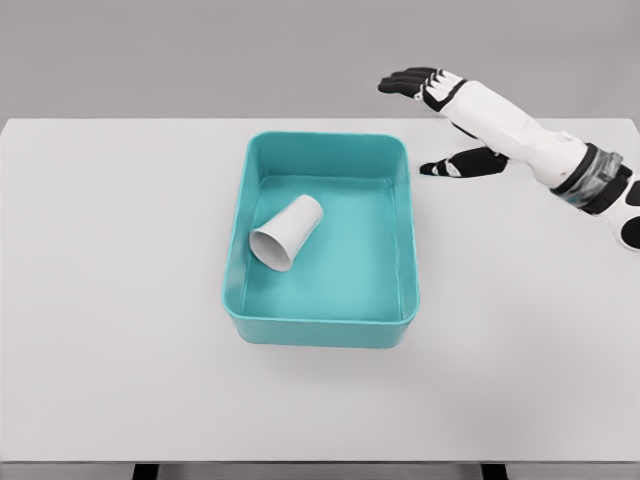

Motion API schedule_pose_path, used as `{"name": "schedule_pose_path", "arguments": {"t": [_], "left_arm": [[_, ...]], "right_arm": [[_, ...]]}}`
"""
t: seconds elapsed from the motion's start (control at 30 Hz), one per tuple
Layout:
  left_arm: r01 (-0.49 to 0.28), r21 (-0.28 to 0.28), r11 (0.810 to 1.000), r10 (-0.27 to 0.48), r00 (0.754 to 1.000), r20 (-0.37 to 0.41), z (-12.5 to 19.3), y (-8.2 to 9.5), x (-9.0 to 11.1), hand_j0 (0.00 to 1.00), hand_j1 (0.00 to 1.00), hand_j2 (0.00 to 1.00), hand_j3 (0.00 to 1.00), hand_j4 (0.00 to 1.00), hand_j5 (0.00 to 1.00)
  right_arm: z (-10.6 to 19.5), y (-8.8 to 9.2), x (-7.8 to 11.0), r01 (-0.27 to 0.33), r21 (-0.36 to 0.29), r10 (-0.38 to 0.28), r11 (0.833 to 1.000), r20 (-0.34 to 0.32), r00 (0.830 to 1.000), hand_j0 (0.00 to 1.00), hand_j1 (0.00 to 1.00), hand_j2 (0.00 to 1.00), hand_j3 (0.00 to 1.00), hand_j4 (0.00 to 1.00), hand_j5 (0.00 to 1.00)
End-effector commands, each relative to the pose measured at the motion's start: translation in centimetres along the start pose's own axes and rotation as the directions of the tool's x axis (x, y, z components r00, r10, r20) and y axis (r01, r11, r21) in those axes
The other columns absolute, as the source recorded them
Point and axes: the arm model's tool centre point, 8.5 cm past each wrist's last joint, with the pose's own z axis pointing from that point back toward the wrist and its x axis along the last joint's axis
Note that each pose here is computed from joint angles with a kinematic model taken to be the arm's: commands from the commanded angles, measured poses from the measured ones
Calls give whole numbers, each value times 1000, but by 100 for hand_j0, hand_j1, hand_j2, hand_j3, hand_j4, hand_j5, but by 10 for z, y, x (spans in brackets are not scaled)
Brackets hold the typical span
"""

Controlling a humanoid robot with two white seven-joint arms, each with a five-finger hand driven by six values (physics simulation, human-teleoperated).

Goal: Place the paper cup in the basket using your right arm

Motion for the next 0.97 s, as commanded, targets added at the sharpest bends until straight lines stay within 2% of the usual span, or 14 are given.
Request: {"name": "schedule_pose_path", "arguments": {"t": [0.0,0.07,0.1,0.17,0.23,0.3,0.37,0.57,0.67,0.93], "left_arm": [[0,0,1000,0,1000,0,0,0,0,100,100,100,100,100,100],[0,0,1000,0,1000,0,0,0,0,100,100,100,100,100,100],[0,0,1000,0,1000,0,0,0,0,100,100,100,100,100,100],[0,0,1000,0,1000,0,0,0,0,100,100,100,100,100,100],[0,0,1000,0,1000,-1,0,0,0,100,100,100,100,100,100],[0,0,1000,0,1000,0,0,0,0,100,100,100,100,100,100],[0,0,1000,0,1000,0,0,0,0,100,100,100,100,100,100],[0,0,1000,0,1000,-1,0,0,0,100,100,100,100,100,100],[0,0,1000,0,1000,0,0,0,0,100,100,100,100,100,100],[0,-1,1000,0,1000,-5,0,0,-2,100,100,100,100,100,100]], "right_arm": [[51,-33,-10,-85,54,89,995,-95,991,100,100,100,100,100,100],[71,-44,-15,-113,82,124,990,-138,983,100,100,100,100,100,100],[72,-46,-16,-131,96,144,987,-140,980,100,100,100,100,100,100],[78,-38,-21,-200,175,225,964,-139,964,100,100,100,100,100,100],[81,-32,-22,-220,214,251,952,-131,959,100,100,100,100,100,100],[83,-24,-22,-256,268,293,929,-110,950,100,100,100,100,100,100],[85,-16,-23,-307,326,349,894,-79,934,100,100,100,100,100,100],[85,-16,-21,-310,336,352,889,-70,933,100,100,100,100,100,100],[86,-9,-21,-299,353,342,887,-65,938,100,100,100,100,100,100],[85,-7,-21,-297,352,338,888,-62,939,100,100,100,100,100,100]]}}
